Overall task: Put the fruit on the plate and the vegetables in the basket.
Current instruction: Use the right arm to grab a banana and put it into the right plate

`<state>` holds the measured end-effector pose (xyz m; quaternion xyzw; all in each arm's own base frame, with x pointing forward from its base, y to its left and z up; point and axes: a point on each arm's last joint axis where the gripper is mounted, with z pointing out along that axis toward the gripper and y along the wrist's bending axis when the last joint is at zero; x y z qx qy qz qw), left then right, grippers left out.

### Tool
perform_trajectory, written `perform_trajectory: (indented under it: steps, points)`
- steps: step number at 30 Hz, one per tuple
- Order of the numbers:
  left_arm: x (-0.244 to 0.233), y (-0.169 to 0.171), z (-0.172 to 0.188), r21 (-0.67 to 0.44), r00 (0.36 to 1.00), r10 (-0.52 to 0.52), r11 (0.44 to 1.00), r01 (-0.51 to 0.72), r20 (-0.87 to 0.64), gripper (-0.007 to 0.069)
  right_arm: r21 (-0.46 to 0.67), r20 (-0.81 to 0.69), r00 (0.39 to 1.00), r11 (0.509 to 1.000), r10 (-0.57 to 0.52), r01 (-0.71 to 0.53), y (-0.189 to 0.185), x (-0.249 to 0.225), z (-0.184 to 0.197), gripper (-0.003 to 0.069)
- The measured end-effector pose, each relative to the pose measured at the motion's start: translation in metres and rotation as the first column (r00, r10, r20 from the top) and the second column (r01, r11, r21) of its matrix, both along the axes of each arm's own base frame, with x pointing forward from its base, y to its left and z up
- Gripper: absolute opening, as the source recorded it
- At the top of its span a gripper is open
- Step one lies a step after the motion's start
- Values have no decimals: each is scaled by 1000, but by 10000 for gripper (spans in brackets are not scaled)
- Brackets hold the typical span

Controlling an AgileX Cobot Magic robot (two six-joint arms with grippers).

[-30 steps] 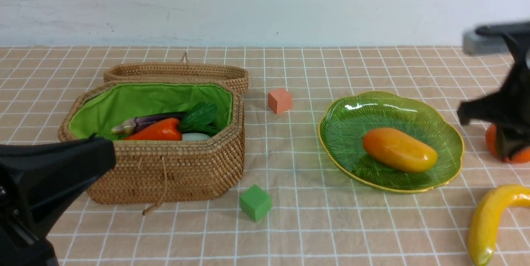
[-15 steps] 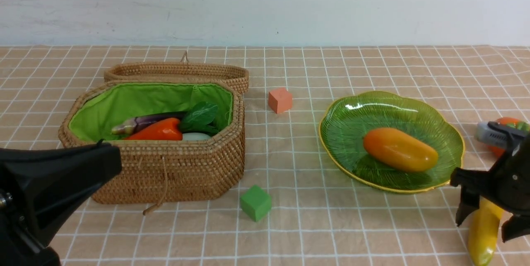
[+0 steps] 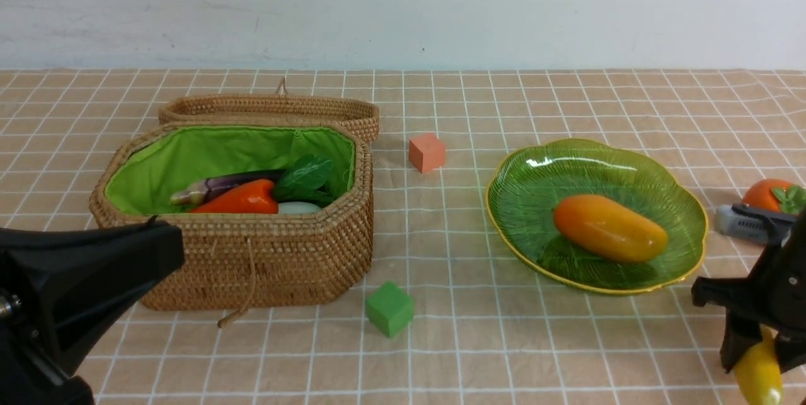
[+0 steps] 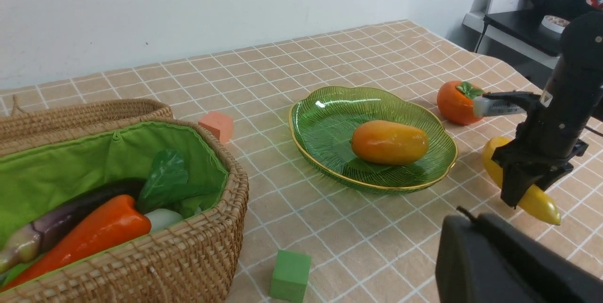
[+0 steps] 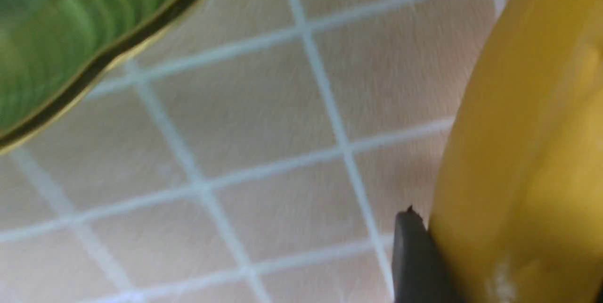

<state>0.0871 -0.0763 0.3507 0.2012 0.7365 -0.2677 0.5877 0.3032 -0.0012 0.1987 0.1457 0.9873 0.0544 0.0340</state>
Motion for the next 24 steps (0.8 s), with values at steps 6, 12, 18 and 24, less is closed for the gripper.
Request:
perform_trajectory:
  steps: [6,12,18,24]
  points:
    - [0,0,1,-5,1000,-5,1000,5,11,-13,49,374,895,959,243,-281,48,15,88,309]
    - [0,-1,1,-7,1000,-6,1000,6,14,-13,171,453,855,917,251,-360,108,61,78,309]
    - [0,-1,1,-7,1000,-6,1000,6,14,-13,227,381,908,934,176,-276,122,104,41,325]
    - [0,0,1,-7,1000,-5,1000,6,13,-13,260,372,923,943,99,-206,125,119,42,556]
